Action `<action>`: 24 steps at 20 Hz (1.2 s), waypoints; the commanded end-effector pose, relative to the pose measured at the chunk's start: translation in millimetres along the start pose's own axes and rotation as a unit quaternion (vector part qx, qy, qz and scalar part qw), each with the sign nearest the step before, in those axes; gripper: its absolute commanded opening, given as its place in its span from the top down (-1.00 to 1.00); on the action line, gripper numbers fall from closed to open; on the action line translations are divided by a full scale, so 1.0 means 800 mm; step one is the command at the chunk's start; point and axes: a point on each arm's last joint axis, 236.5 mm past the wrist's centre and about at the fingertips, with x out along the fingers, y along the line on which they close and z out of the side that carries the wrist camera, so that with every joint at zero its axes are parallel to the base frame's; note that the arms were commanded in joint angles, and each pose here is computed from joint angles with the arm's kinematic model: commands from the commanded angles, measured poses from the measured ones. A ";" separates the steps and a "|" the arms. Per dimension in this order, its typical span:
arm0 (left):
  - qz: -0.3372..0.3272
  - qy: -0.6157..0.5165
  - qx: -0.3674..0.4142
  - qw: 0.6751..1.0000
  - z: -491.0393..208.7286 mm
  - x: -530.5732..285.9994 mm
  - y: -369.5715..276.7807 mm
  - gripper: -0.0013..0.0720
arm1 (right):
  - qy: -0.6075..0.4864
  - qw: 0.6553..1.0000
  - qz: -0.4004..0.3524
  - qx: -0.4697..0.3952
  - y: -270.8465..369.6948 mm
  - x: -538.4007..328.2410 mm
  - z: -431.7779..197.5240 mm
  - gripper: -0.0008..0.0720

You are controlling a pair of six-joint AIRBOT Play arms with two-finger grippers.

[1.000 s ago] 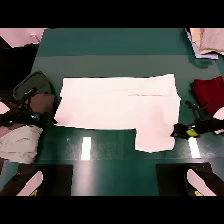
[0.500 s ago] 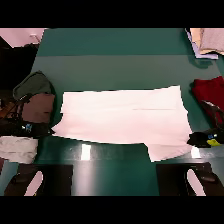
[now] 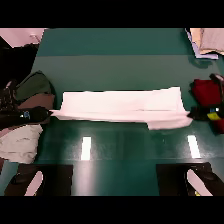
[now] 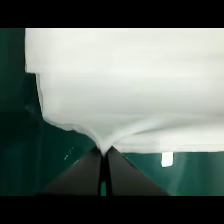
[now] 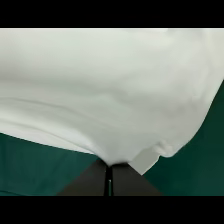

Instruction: Fold the shirts.

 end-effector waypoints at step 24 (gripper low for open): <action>-0.092 0.060 -0.098 0.989 0.104 0.146 0.013 -0.52 | 0.046 0.992 0.108 0.042 -0.010 0.103 0.177 -0.29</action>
